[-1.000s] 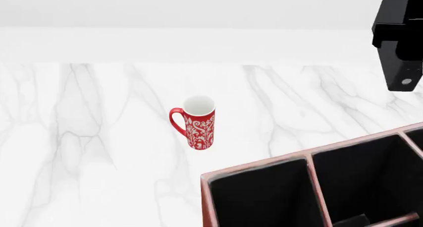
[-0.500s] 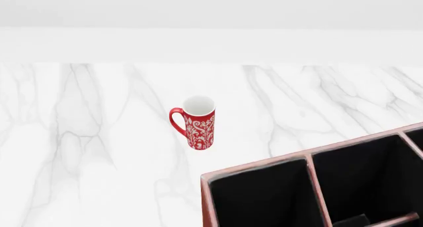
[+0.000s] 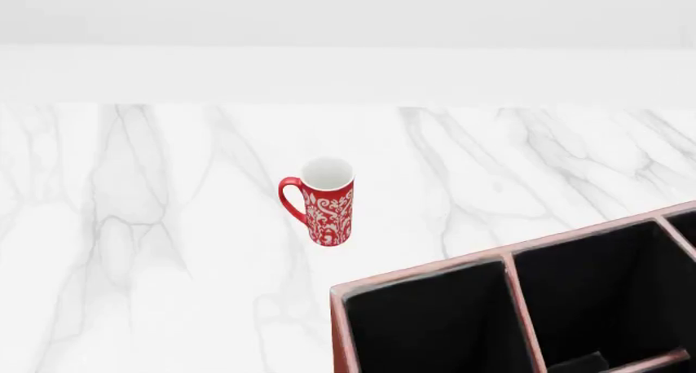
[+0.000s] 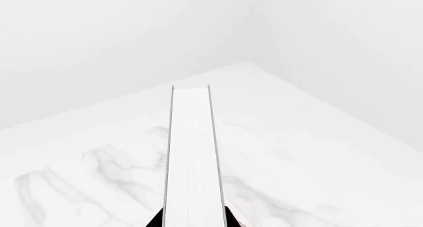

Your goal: Pick up the book and place it in the right compartment of the caddy.

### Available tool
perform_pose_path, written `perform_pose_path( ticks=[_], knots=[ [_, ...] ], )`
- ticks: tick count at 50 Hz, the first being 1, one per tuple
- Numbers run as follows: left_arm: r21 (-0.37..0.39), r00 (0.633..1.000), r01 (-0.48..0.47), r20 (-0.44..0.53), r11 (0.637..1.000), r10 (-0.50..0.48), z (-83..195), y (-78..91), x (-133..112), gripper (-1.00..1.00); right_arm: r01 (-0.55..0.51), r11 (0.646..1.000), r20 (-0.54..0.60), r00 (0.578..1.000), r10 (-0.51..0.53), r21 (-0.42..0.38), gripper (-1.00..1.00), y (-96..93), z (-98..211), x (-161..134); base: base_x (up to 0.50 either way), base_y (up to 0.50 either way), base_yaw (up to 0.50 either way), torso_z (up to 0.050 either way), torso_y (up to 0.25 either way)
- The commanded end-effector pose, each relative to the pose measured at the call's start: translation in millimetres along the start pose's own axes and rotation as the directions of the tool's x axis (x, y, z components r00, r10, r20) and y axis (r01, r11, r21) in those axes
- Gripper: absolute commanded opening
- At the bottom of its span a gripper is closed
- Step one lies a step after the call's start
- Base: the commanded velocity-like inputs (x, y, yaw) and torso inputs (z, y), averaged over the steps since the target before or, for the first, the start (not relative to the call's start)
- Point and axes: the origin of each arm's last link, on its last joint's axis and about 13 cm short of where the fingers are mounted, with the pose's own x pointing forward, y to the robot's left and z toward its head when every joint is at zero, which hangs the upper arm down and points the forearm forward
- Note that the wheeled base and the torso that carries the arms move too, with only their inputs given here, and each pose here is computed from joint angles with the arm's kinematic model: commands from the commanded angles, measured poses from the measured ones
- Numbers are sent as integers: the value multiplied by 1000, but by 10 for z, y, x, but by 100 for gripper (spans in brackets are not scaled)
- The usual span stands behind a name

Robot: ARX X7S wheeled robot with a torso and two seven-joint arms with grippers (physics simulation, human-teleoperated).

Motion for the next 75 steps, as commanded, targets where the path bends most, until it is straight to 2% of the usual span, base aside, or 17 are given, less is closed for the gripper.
perform_pose_path(
  ticks=[1, 22, 34, 75],
  knots=[
    [0, 1000, 3, 0, 1000, -3, -2, -6, 1, 100, 27, 1000, 33, 999, -27, 6, -100, -23, 29, 9, 0, 0, 0, 0, 0],
    [3, 1000, 4, -2, 1000, -4, -10, -13, 3, 100, 20, 1000, 1, 1000, -20, -14, -100, 6, -43, 42, 0, 0, 0, 0, 1],
    [3, 1000, 0, -7, 1000, 1, -32, 14, 1, 100, 27, 999, -18, 999, -28, -43, -100, -73, -115, -166, 0, 0, 0, 0, 2],
    [3, 1000, 0, -13, 1000, 0, -42, 2, 6, 100, 85, 995, -79, 993, -89, -58, -100, -101, -299, 51, 0, 0, 0, 0, 1]
  ],
)
